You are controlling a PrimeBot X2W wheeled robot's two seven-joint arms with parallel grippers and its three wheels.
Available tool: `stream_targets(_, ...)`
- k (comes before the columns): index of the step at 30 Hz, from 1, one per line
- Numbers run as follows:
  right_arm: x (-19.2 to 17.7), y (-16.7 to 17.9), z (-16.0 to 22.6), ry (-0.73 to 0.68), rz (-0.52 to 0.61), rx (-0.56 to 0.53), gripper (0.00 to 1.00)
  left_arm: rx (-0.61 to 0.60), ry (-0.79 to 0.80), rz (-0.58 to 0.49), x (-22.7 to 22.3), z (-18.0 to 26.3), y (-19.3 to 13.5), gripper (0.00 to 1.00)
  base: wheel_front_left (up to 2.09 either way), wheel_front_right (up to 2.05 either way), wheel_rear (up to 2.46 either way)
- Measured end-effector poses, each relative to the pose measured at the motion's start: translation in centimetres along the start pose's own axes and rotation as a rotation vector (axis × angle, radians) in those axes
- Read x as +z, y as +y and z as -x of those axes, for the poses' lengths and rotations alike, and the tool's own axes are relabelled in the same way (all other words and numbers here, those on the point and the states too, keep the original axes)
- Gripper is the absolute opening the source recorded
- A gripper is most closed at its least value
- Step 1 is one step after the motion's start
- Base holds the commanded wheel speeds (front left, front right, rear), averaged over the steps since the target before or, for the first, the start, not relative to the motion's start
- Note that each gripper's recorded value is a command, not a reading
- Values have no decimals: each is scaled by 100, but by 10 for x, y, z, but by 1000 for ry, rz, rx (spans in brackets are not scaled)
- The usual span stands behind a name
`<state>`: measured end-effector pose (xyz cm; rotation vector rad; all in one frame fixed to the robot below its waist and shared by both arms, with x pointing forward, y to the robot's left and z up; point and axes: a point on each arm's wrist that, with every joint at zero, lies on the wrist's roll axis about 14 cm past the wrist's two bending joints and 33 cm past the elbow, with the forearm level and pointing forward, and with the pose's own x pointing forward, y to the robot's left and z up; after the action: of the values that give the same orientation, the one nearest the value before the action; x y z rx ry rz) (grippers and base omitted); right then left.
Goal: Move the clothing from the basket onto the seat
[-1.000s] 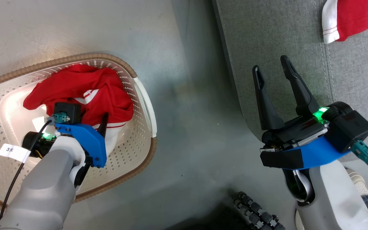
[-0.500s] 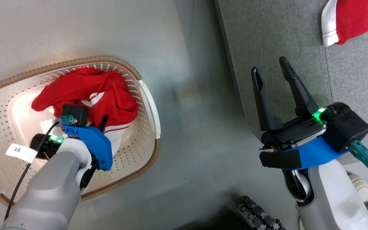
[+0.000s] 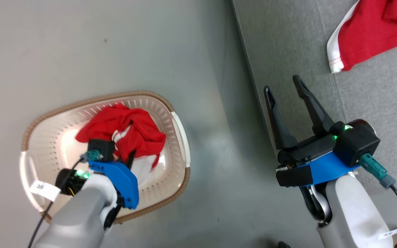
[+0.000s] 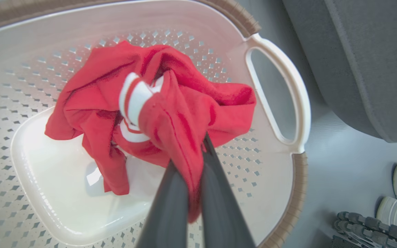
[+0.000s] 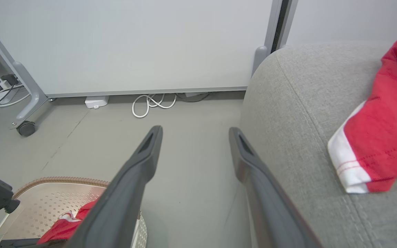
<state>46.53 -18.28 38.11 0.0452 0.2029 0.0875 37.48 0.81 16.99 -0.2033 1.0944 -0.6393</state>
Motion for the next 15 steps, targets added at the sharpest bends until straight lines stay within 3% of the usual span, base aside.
stream_targets(15,60,37,49,-91,-9,68,100,-41,-262,-171,49,96,-65,0,0,0,0)
